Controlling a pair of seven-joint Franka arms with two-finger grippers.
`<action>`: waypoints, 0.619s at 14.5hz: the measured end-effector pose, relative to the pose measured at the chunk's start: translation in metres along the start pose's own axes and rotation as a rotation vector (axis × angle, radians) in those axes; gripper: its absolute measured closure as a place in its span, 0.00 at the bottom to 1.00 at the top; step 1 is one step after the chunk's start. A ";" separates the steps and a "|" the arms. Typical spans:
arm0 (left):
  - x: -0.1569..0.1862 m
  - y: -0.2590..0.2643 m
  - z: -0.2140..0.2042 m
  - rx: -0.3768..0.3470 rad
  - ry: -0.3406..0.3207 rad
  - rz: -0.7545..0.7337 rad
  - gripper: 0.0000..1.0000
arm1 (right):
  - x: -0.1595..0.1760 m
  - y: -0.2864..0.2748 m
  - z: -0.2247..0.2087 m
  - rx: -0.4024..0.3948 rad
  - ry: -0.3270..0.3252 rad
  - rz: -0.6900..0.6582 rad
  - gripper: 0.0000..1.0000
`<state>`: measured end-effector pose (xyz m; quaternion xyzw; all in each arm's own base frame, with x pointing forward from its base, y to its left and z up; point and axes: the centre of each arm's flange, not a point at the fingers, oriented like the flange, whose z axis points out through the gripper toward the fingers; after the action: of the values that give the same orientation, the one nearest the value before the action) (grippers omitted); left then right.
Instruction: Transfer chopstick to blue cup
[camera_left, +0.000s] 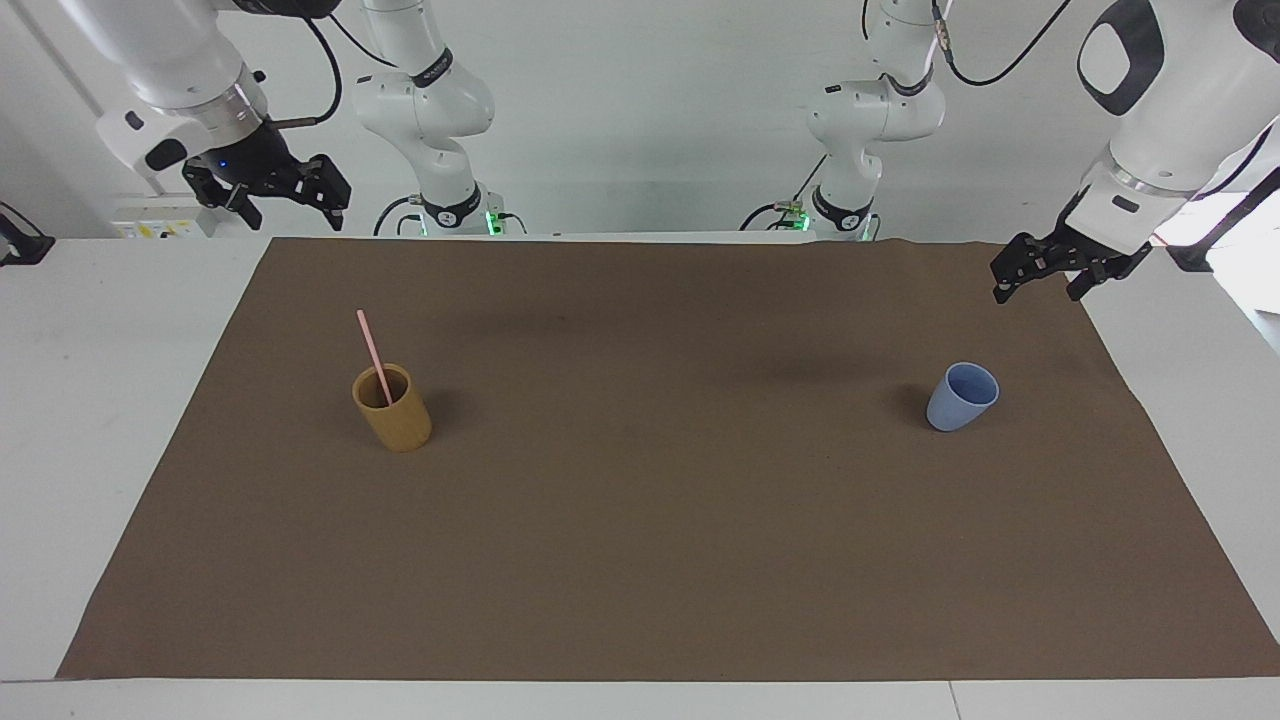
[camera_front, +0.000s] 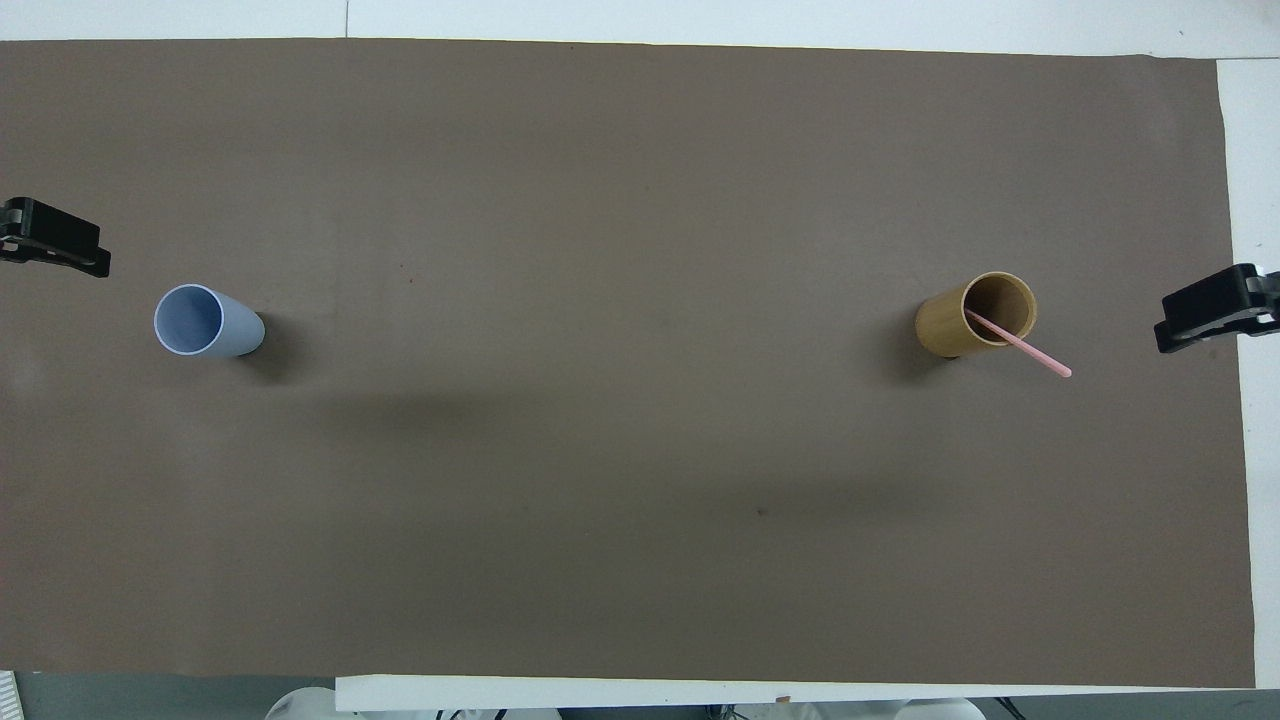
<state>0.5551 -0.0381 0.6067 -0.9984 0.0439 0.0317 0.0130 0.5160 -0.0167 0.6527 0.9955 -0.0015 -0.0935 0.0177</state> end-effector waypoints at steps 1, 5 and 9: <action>0.000 0.000 0.000 -0.005 0.000 -0.002 0.00 | 0.000 0.000 0.000 0.000 0.000 0.000 0.00; 0.000 -0.002 0.003 -0.013 -0.002 -0.005 0.00 | 0.000 -0.002 0.000 -0.001 0.000 -0.003 0.00; -0.005 -0.006 0.052 -0.011 0.080 -0.014 0.00 | 0.000 -0.002 0.000 -0.001 0.000 -0.004 0.00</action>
<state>0.5470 -0.0300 0.5552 -0.9993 0.0372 -0.0079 0.0060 0.5160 -0.0147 0.6527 0.9955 0.0003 -0.0934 0.0179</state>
